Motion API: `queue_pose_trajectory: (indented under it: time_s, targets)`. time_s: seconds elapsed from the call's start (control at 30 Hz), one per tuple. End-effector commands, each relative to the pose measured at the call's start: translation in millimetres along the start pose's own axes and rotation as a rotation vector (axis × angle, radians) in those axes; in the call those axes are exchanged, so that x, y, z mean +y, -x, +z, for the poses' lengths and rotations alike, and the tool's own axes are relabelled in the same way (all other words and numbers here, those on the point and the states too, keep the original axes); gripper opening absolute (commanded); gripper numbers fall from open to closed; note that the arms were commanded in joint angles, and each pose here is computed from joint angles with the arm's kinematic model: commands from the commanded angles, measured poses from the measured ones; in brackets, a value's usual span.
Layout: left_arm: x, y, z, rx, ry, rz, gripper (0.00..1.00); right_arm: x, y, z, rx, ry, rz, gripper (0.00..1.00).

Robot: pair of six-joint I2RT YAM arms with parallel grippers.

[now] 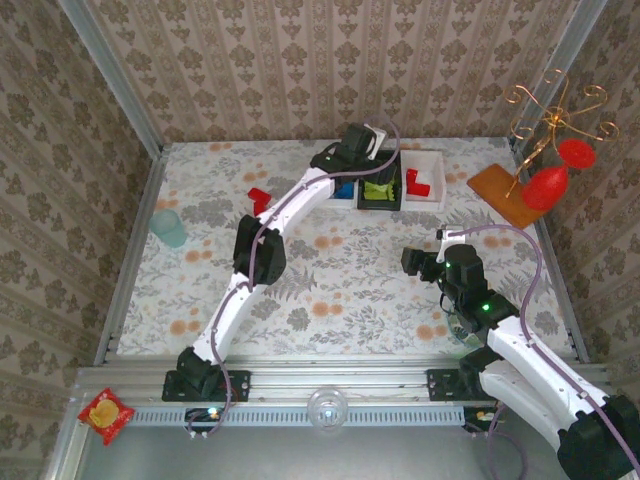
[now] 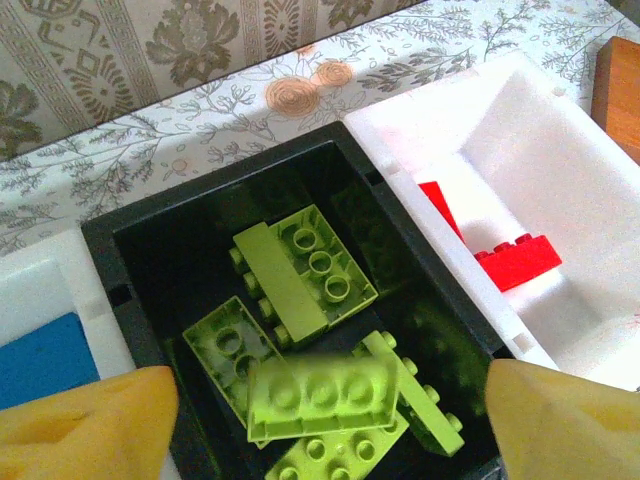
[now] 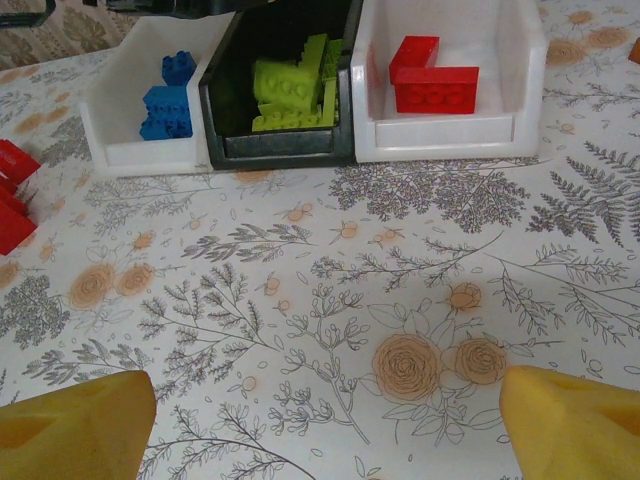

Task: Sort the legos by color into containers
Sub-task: Place the lego in the container.

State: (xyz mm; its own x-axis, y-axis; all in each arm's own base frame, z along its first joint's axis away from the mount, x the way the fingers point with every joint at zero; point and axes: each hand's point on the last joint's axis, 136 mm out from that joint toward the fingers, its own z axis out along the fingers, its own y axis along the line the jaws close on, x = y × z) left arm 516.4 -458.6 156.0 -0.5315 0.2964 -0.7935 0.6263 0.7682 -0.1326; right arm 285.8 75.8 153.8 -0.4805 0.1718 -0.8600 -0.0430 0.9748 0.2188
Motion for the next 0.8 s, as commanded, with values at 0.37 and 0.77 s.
queue_pose_trajectory:
  time_s: [0.37,0.77]
  targets:
    - [24.9,-27.1,-142.4,-0.037,0.074,0.069,0.86,31.3,-7.2,7.7,0.042,0.09,-0.072,0.89]
    - [100.6,-184.5,-204.3,0.14,0.121,-0.284,0.82,39.4,-5.0,16.2,0.043,0.077,-0.096,0.9]
